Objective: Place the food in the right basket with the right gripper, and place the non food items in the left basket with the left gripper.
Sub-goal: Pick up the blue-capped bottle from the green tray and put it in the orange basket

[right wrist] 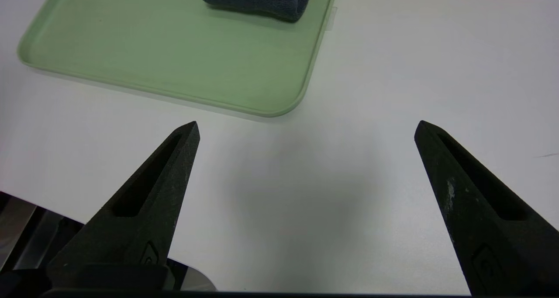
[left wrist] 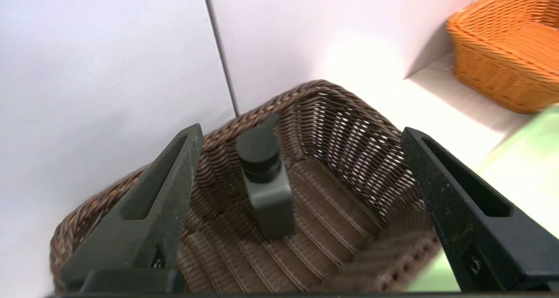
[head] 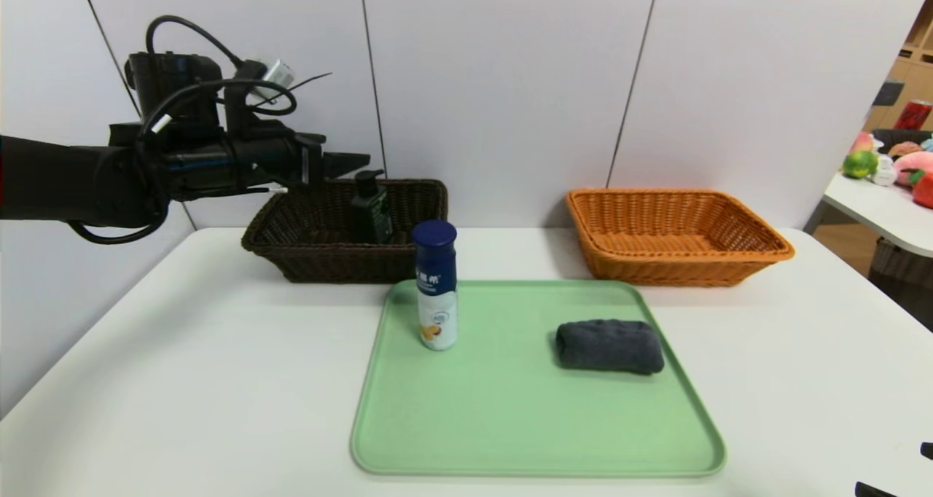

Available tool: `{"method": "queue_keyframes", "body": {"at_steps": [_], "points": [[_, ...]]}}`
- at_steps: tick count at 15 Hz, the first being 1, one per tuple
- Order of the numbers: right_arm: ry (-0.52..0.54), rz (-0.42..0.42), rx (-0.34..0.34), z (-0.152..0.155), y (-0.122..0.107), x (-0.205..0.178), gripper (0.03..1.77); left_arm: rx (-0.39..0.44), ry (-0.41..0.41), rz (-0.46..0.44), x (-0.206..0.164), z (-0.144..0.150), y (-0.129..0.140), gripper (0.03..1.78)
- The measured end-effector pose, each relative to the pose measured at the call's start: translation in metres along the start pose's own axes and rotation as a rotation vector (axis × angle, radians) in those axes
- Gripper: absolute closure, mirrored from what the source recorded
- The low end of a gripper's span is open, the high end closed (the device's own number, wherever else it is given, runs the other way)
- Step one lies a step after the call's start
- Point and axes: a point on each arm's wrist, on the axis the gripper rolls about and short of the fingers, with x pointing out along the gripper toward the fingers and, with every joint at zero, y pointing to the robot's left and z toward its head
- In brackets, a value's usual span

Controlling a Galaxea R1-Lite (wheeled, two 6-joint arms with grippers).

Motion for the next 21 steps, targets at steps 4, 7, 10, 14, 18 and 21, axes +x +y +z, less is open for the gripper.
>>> {"method": "queue_keyframes", "body": {"at_steps": [4, 7, 10, 14, 18, 21], "points": [[-0.028, 0.001, -0.007, 0.003, 0.000, 0.001, 0.10, -0.020, 0.031, -0.023, -0.028, 0.008, -0.020, 0.16], [-0.023, 0.001, -0.006, 0.003, 0.000, 0.002, 0.10, -0.041, 0.071, -0.060, -0.045, -0.001, -0.042, 0.14], [-0.019, -0.001, -0.008, 0.004, -0.001, 0.003, 0.10, -0.072, 0.129, -0.102, -0.064, -0.020, -0.065, 0.14], [-0.035, 0.009, -0.023, 0.010, -0.001, 0.006, 0.10, -0.120, 0.194, -0.206, -0.094, -0.046, -0.093, 0.13], [-0.040, 0.042, -0.069, 0.016, -0.001, 0.013, 0.10, -0.152, 0.203, -0.369, -0.123, -0.064, -0.111, 0.12], [-0.056, 0.101, -0.142, 0.030, -0.001, 0.029, 0.10, -0.129, 0.185, -0.444, -0.136, -0.069, -0.118, 0.12]]}}
